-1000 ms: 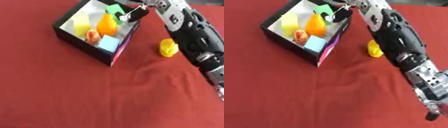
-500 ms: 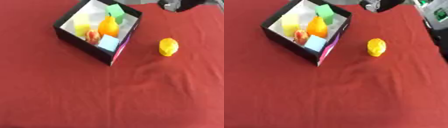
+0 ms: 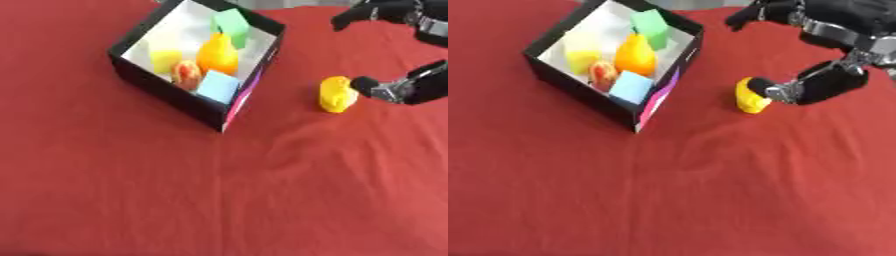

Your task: Pick up objects on the table and place them in the box.

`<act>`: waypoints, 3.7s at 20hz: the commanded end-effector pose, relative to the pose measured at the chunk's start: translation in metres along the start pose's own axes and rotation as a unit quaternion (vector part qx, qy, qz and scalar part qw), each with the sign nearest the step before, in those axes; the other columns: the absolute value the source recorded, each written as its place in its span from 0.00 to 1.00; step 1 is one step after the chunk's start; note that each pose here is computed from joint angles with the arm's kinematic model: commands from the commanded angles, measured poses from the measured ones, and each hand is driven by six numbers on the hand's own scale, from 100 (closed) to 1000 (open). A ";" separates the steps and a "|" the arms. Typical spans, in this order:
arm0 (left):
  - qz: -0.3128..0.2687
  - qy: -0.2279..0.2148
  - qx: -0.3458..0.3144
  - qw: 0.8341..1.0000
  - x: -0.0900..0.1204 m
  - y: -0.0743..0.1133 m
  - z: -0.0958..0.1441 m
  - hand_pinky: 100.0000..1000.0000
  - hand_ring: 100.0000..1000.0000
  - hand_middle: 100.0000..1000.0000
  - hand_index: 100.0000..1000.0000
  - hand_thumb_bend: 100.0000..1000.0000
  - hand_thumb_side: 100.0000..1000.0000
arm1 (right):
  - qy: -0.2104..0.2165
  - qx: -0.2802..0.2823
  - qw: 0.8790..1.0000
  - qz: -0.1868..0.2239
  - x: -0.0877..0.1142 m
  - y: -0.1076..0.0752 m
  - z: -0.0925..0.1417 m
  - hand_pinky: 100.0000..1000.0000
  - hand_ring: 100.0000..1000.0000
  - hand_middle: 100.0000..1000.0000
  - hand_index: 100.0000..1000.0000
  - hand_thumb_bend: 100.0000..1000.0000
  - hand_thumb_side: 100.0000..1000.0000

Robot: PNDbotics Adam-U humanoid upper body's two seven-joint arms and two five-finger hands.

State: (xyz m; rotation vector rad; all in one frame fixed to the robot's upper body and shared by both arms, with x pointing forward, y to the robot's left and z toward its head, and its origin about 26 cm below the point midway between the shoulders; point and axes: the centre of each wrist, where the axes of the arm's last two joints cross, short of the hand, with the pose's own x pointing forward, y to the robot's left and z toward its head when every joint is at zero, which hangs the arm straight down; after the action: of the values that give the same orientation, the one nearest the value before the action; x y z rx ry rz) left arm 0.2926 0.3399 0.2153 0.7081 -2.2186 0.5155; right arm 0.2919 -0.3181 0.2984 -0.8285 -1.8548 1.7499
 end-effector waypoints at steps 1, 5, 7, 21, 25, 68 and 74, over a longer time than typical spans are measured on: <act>-0.005 -0.013 0.001 1.000 0.005 0.004 -0.006 0.75 0.67 0.62 0.72 0.21 0.43 | 0.014 0.003 1.000 0.018 0.004 -0.002 0.003 0.84 0.86 0.76 0.93 0.17 0.16; -0.004 -0.008 0.003 1.000 0.004 0.004 -0.005 0.75 0.67 0.62 0.72 0.21 0.43 | 0.043 0.022 0.999 0.001 0.000 0.015 0.002 0.85 0.87 0.77 0.94 0.14 0.23; -0.003 -0.006 0.003 1.000 0.003 0.004 -0.005 0.75 0.67 0.62 0.72 0.21 0.43 | 0.053 0.035 0.998 -0.004 -0.003 0.022 0.001 0.86 0.87 0.77 0.94 0.15 0.25; 0.000 0.003 -0.003 1.000 0.002 0.001 -0.002 0.74 0.66 0.61 0.72 0.22 0.42 | 0.076 0.084 0.994 0.008 -0.020 0.045 -0.013 0.86 0.89 0.79 0.94 0.24 0.32; -0.002 0.005 -0.003 1.000 0.001 0.001 -0.002 0.74 0.66 0.61 0.72 0.23 0.42 | 0.073 0.108 0.991 0.007 -0.024 0.055 -0.019 0.87 0.89 0.79 0.95 0.24 0.37; 0.001 0.025 -0.006 1.000 -0.006 0.001 0.003 0.73 0.66 0.61 0.71 0.22 0.43 | 0.173 0.112 0.978 0.034 -0.076 0.074 -0.019 0.79 0.80 0.69 0.89 0.38 0.21; 0.000 0.023 -0.007 1.000 -0.005 0.000 0.003 0.73 0.66 0.61 0.71 0.22 0.43 | 0.168 0.105 0.980 0.024 -0.076 0.072 -0.020 0.75 0.71 0.67 0.88 0.38 0.18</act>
State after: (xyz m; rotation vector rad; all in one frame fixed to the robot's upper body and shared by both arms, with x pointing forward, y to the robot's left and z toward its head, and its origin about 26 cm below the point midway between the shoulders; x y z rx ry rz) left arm 0.2960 0.3388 0.2030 0.6681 -2.1533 0.5267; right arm 0.3683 -0.3512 0.2222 -0.9836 -1.4039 1.6893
